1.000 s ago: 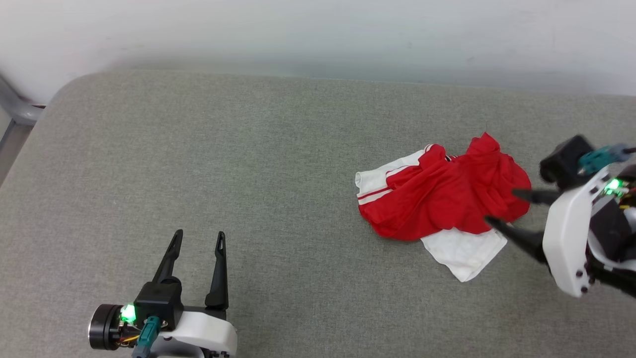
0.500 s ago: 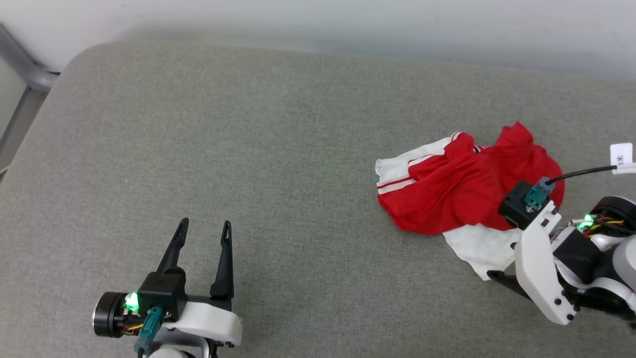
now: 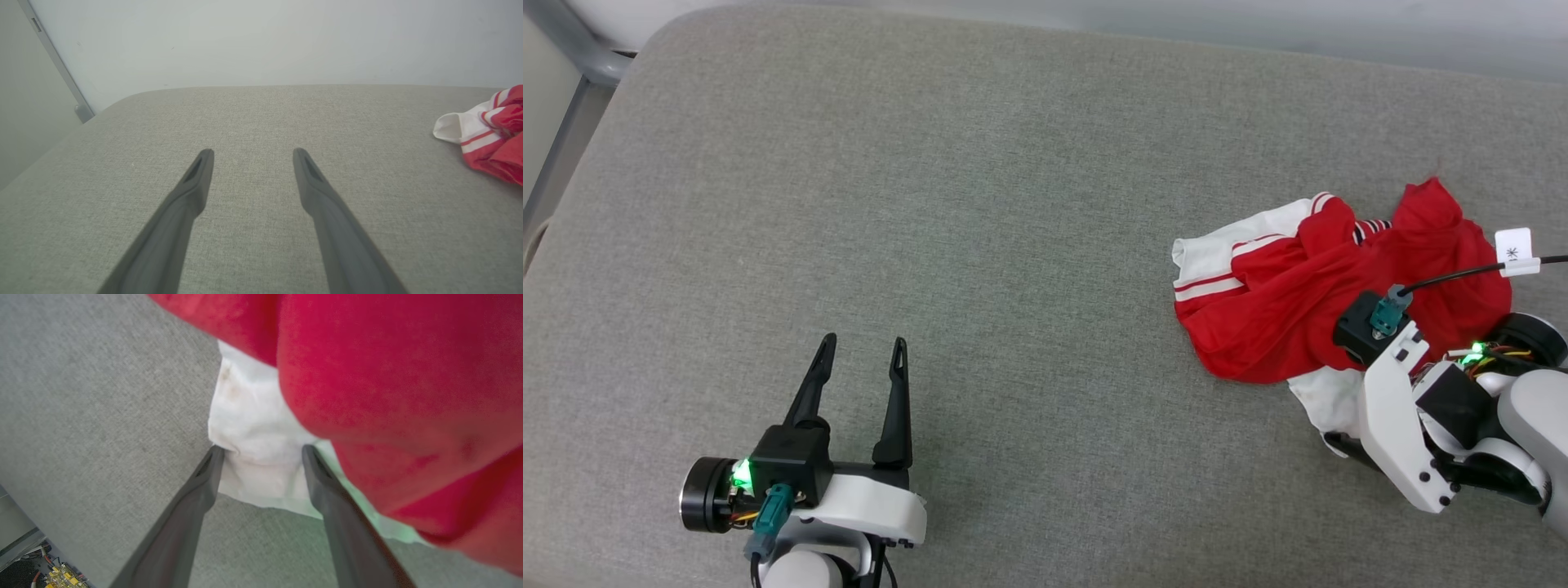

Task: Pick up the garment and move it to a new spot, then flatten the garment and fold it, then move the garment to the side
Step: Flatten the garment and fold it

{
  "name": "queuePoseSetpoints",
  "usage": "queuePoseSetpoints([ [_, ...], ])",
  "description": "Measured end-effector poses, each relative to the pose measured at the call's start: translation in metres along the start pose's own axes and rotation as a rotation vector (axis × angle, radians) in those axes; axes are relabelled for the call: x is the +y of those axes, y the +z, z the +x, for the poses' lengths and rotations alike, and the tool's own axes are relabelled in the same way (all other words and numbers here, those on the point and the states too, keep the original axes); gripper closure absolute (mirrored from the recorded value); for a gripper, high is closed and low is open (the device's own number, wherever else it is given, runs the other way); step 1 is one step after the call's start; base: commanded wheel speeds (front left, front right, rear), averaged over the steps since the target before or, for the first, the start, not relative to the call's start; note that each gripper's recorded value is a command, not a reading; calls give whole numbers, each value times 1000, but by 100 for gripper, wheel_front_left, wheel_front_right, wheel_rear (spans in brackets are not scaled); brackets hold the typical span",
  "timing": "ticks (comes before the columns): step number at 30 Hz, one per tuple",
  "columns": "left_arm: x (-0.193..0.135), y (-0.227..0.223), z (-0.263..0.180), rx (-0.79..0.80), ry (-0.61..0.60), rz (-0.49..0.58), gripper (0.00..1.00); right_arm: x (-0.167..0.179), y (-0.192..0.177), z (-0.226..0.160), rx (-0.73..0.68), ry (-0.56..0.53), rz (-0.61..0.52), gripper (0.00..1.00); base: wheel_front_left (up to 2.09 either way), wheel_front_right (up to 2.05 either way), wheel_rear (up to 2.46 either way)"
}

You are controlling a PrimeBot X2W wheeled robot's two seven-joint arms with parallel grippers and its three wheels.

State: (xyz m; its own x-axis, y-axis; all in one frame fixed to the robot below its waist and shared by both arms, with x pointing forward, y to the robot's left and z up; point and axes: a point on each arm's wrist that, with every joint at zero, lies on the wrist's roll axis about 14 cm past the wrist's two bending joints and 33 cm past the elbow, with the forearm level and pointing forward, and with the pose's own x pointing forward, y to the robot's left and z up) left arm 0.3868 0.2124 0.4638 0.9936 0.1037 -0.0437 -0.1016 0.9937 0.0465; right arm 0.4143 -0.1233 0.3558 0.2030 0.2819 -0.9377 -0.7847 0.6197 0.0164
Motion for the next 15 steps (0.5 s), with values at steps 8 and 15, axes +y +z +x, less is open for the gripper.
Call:
queuePoseSetpoints([
  [8,-5,6,2,-20,-12,-4,0,-2,11,-9,-110,-14,28,100,0,0,0],
  [15,-8,19,-7,-55,-23,-10,0,1,43,-51,-320,-58,-21,100,0,0,0],
])
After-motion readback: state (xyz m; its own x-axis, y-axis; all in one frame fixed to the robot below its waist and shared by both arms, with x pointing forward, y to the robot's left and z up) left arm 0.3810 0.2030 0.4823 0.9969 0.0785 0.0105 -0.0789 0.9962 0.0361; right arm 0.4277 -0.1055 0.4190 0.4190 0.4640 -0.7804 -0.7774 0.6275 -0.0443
